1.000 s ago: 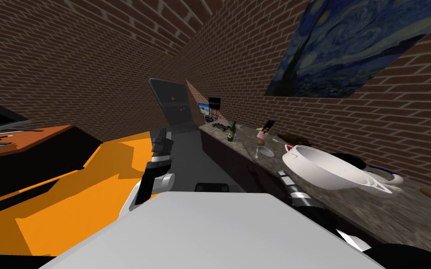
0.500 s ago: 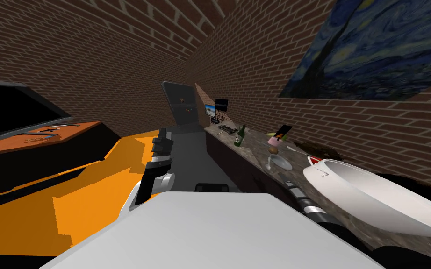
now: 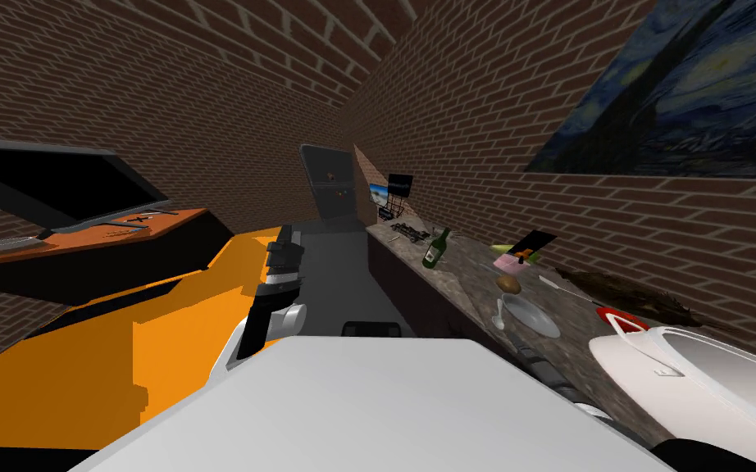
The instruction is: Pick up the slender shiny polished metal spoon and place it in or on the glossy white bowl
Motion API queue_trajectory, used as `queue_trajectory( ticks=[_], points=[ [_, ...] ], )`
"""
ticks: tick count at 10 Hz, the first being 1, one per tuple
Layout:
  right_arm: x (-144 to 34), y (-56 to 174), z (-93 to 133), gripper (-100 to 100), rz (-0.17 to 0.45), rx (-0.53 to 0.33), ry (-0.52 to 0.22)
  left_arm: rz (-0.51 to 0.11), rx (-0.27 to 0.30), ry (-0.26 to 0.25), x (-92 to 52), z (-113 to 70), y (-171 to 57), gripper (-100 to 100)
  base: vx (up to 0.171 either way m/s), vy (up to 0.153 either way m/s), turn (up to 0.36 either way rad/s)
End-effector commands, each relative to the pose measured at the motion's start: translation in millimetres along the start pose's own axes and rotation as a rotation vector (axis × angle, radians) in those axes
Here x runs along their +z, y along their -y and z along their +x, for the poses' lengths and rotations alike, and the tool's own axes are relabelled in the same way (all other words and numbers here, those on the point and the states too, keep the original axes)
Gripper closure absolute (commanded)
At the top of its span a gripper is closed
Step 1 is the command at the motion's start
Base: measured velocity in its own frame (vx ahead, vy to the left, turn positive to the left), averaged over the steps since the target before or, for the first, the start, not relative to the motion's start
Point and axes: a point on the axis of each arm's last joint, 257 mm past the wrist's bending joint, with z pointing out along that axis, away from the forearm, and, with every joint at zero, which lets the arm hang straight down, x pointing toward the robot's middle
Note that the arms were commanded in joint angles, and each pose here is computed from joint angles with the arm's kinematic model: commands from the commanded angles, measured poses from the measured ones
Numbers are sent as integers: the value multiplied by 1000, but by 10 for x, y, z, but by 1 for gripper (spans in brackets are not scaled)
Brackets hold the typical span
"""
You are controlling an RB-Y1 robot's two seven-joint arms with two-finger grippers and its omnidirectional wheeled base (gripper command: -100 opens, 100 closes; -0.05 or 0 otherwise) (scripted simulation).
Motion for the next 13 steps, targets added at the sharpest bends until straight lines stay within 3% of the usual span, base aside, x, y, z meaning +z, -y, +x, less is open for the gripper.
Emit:
queue_trajectory(
  ticks=[1,2,3,4,8,12,13],
  points=[
    [-167,322,115,-100,85,-18,-32,0,0,0,0,0,0,0,207,-35,225],
    [-204,361,129,-100,95,-20,-37,0,0,0,0,0,0,0,156,-17,58],
    [-326,556,187,-100,148,-32,-59,0,0,0,0,0,0,0,145,-3,123],
    [-327,556,187,-100,148,-32,-59,0,0,0,0,0,0,0,102,-1,65],
    [-843,1207,357,-100,334,-75,-133,0,0,0,0,0,0,0,147,-21,181],
    [-1281,1634,426,-100,467,-113,-186,0,0,0,0,0,0,0,125,-43,126],
    [-1210,1549,415,-100,445,-106,-177,0,0,0,0,0,0,0,47,-18,27]
  ],
)
